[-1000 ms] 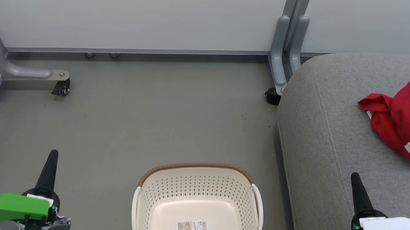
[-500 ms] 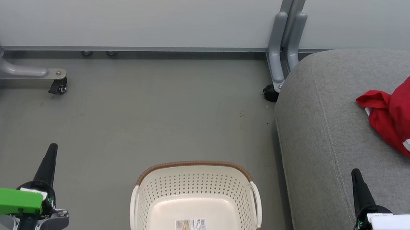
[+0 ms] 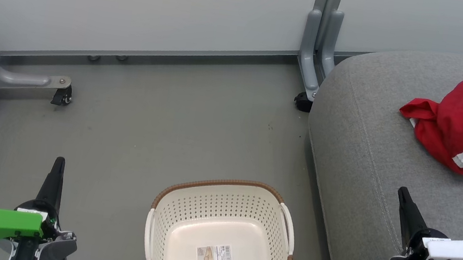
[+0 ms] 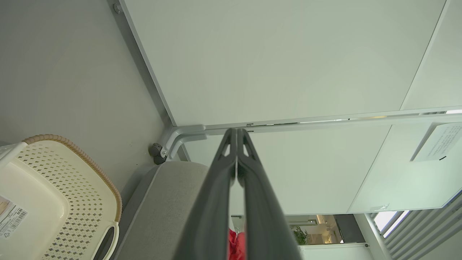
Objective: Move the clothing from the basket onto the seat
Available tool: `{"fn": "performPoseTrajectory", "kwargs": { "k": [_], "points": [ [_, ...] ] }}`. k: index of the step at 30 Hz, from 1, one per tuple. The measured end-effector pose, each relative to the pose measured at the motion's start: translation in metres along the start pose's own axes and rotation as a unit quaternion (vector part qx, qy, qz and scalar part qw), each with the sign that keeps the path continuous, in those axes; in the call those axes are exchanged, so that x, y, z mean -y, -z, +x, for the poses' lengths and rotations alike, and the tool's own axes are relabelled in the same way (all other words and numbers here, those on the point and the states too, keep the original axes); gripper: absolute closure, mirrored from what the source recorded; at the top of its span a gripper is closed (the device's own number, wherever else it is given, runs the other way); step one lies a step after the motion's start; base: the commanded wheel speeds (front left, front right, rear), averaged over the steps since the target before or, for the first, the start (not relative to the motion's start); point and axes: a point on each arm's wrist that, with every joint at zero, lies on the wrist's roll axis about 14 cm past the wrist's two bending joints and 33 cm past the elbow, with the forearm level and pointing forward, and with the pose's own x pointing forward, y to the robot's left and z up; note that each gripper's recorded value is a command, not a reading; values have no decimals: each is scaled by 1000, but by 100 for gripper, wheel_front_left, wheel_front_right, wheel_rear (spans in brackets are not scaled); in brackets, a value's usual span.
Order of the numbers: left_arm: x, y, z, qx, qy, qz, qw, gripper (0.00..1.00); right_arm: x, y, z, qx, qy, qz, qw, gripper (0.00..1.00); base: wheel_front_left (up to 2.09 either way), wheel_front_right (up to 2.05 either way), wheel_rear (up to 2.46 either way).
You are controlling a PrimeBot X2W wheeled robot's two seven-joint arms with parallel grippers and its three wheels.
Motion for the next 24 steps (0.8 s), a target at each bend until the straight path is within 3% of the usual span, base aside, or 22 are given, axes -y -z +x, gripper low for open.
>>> {"fn": "performPoseTrajectory", "kwargs": {
  "k": [13, 24],
  "points": [
    [5, 3, 6, -9, 9, -33, 999, 100, -2, -4, 2, 2, -6, 43, 999, 100, 0, 0, 0],
    [6, 3, 7, -9, 10, -34, 999, 100, -2, -4, 2, 3, -6, 44, 999, 100, 0, 0, 0]
  ]
}}
